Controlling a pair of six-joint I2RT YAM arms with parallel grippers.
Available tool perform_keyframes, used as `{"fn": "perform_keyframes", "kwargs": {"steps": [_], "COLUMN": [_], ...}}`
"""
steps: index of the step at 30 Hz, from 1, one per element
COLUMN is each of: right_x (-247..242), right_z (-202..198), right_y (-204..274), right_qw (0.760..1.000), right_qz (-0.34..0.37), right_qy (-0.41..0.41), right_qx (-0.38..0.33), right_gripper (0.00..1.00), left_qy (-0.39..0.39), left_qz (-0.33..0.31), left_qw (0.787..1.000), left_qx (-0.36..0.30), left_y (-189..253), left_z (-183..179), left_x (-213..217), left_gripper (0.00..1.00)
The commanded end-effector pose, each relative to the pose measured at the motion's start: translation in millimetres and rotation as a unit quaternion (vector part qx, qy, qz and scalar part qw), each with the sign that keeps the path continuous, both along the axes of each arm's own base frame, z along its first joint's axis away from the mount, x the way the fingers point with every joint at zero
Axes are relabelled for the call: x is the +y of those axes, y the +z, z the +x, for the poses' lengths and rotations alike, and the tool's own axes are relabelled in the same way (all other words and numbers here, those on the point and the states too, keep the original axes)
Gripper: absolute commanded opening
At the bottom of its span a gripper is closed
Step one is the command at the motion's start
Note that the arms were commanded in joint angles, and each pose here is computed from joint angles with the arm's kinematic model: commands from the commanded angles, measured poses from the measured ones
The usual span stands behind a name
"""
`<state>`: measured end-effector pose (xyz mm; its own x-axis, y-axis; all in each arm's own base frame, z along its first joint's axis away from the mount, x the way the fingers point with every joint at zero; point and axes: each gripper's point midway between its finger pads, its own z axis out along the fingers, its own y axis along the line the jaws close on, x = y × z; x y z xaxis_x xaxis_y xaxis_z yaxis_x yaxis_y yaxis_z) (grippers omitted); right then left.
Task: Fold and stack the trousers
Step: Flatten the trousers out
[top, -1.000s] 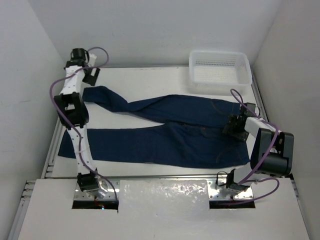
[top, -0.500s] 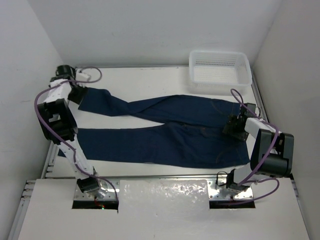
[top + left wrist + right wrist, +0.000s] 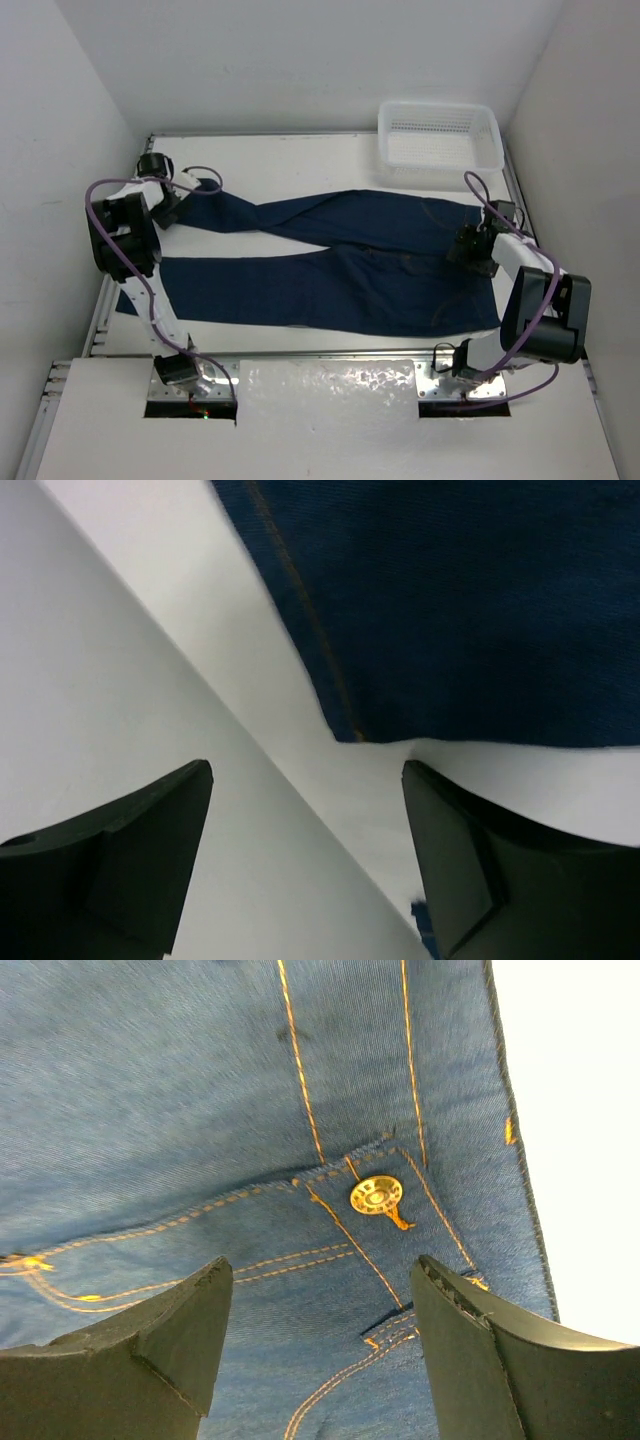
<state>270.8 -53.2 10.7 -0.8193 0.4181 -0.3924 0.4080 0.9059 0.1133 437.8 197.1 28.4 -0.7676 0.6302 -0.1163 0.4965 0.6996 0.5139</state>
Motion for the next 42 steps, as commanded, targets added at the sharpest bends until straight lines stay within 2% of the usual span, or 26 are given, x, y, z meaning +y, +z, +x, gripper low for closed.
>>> {"fn": "perform_keyframes", "kwargs": {"steps": [1,4,6,9,12,14,17,21,24,25,27,28,33,36,37,42], "right_x": [-2.7,-2.5,-3.7,-3.3,-7.1,-9.1,-11.7,-13.7,-12.8,-11.7,-11.7,-11.7,-9.4,-5.1,-4.9,-5.9], "right_z": [19.7,19.3,19.2,16.5,13.5,14.8,17.8,19.3,18.0,17.3,17.5,17.5,21.1,22.4,23.6,23.1], "right_y": [26.7,30.8,36.1,40.9,44.3,49.6,57.4,62.8,64.4,63.9,65.7,65.8,69.0,68.2,67.8,67.7], "right_qw": [0.999,0.999,1.000,1.000,1.000,1.000,1.000,0.999,0.999,1.000,0.999,0.999,0.999,0.998,0.998,0.998], "right_qz": [-0.007,-0.006,-0.008,-0.007,-0.016,-0.020,-0.025,-0.030,-0.028,-0.026,-0.027,-0.027,-0.023,-0.015,-0.015,-0.021], "right_qy": [0.001,0.000,0.000,0.002,-0.001,-0.003,-0.006,-0.008,-0.012,-0.011,-0.012,-0.012,-0.011,-0.007,-0.007,0.000], "right_qx": [-0.038,-0.033,-0.028,-0.019,-0.009,-0.007,-0.008,-0.013,-0.014,-0.014,-0.019,-0.021,-0.042,-0.053,-0.058,-0.066], "right_gripper": [0.70,0.70,0.70,0.70,0.70,0.70,0.70,0.70,0.70,0.70,0.70,0.70,0.70,0.70,0.70,0.70], "left_qy": [-0.095,-0.095,-0.046,-0.023,-0.060,-0.062,-0.031,0.015,0.015,0.016,0.025,0.030,0.035,0.049,0.050,0.061], "left_qz": [-0.012,-0.068,-0.108,-0.189,-0.179,-0.186,-0.179,-0.186,-0.206,-0.209,-0.210,-0.206,-0.209,-0.211,-0.205,-0.194], "left_qw": [0.995,0.993,0.992,0.981,0.981,0.978,0.975,0.973,0.969,0.968,0.966,0.968,0.968,0.971,0.975,0.978], "left_qx": [-0.001,0.020,0.047,0.028,0.042,0.076,0.129,0.133,0.134,0.138,0.147,0.137,0.133,0.101,0.073,0.044], "left_y": [17.5,6.0,-11.0,-5.9,-18.0,-34.8,-52.5,-72.7,-75.9,-77.3,-80.9,-76.0,-58.9,-20.8,5.1,81.1], "left_z": [11.4,15.0,5.4,11.0,-2.1,-14.2,-22.8,-26.4,-31.2,-33.8,-41.5,-41.6,-64.1,-67.3,-62.5,-77.7], "left_x": [-20.5,-27.9,-25.8,-40.1,-47.1,-48.7,-37.4,-34.3,-44.3,-45.7,-46.8,-43.6,-49.5,-45.8,-40.5,-42.7], "left_gripper": [0.76,0.76,0.76,0.76,0.76,0.76,0.75,0.72,0.63,0.47,0.07,0.00,0.00,0.00,0.00,0.00]}}
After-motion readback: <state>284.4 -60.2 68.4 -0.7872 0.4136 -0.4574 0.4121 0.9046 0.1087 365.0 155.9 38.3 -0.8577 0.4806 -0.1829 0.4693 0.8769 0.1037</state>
